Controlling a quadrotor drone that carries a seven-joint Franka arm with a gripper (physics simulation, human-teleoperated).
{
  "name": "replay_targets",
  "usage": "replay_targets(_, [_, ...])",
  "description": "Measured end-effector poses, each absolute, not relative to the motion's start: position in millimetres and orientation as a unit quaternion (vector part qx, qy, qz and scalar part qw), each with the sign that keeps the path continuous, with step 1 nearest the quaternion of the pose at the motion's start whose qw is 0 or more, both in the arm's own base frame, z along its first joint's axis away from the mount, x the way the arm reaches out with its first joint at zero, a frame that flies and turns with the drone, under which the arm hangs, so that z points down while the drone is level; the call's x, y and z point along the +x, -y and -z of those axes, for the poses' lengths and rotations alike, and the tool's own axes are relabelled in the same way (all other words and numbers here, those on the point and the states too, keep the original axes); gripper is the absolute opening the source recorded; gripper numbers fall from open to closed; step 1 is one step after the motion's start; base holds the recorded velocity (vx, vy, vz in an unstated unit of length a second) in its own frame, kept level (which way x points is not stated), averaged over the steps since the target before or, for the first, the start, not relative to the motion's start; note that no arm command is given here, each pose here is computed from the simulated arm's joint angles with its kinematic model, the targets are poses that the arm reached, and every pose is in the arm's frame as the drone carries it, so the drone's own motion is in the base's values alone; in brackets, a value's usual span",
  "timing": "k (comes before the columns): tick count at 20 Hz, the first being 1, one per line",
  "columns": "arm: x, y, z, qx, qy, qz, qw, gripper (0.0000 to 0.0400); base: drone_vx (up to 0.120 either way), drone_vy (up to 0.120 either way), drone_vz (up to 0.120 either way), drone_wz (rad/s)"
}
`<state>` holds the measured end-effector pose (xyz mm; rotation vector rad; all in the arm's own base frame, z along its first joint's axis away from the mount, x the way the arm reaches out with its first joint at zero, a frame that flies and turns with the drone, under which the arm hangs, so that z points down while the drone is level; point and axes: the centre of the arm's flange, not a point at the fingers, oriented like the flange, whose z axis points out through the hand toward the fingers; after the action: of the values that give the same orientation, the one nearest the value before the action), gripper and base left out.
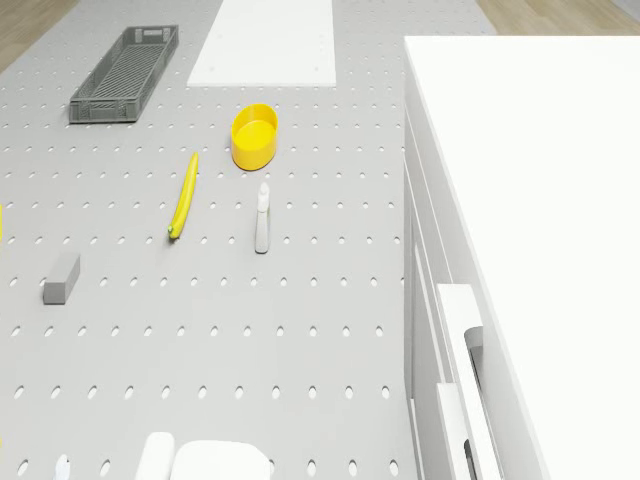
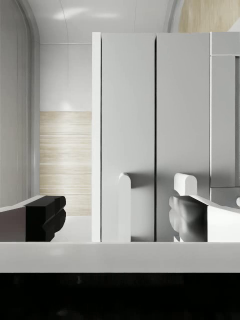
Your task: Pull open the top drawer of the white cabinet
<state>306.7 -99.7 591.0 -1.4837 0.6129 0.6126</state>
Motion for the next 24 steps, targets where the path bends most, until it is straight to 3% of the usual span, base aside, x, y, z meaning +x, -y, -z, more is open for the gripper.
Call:
replay_targets(6, [306.7,99.7,-591.0,-0.654,-0.27,-0.27,0.653,0.0305,0.12,-0.113,0.0,0.0])
replay_targets(18, [306.7,99.7,-591.0,-0.654,-0.27,-0.27,0.653,0.0305,0.003,0.0,0.0,0.0])
replay_targets(24, [306.7,99.8,-591.0,-0.654,-0.27,-0.27,0.653,0.0305,0.0,0.107,0.0,0.0])
